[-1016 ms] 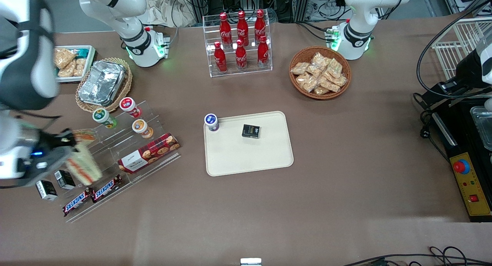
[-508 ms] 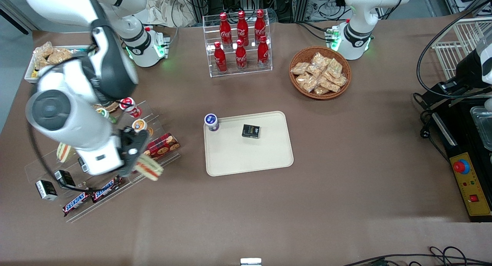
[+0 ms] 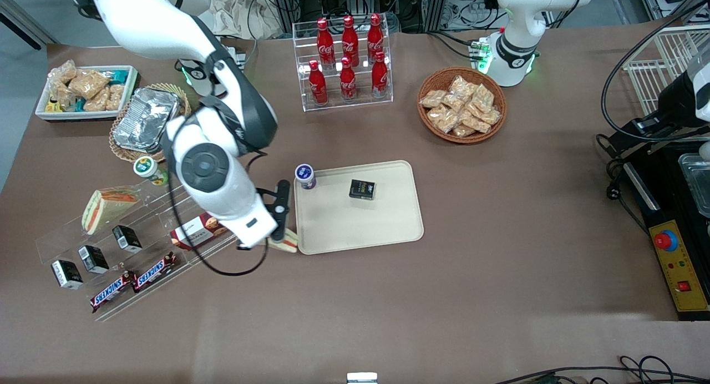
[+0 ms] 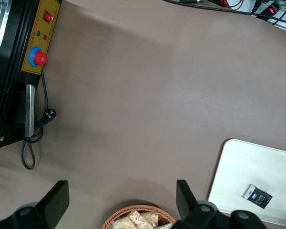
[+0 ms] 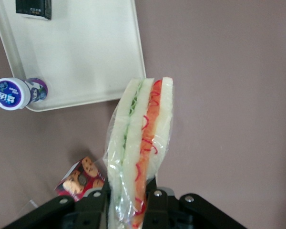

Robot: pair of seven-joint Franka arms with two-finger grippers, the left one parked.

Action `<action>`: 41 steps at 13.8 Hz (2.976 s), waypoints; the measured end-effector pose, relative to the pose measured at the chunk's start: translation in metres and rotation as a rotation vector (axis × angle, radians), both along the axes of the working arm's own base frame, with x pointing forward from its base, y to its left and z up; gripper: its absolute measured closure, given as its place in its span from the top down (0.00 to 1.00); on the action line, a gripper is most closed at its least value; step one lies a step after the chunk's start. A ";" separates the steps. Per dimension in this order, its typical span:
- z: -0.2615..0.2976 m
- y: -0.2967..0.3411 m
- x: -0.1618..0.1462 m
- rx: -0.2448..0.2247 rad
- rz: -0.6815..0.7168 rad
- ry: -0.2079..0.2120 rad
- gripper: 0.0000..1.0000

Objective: Place sandwich on tray

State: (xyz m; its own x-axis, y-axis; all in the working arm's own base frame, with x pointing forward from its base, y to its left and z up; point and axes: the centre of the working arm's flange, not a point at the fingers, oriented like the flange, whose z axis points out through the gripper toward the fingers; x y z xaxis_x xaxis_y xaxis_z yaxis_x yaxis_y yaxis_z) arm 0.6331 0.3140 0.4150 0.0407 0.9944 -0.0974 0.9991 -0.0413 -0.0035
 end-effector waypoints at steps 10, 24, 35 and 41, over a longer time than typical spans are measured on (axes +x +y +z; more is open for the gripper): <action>-0.100 0.117 -0.039 0.030 0.183 -0.035 0.29; -0.021 0.069 0.006 0.207 -0.149 -0.148 1.00; 0.142 -0.221 0.022 0.057 -0.855 -0.108 1.00; 0.193 -0.306 -0.013 0.031 -1.299 -0.090 1.00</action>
State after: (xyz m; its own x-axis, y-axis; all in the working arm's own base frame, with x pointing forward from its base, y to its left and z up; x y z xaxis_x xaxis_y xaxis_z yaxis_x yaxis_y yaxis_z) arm 0.6200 0.0084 0.6076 0.9740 0.2253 -0.0222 0.2261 -0.9732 0.0423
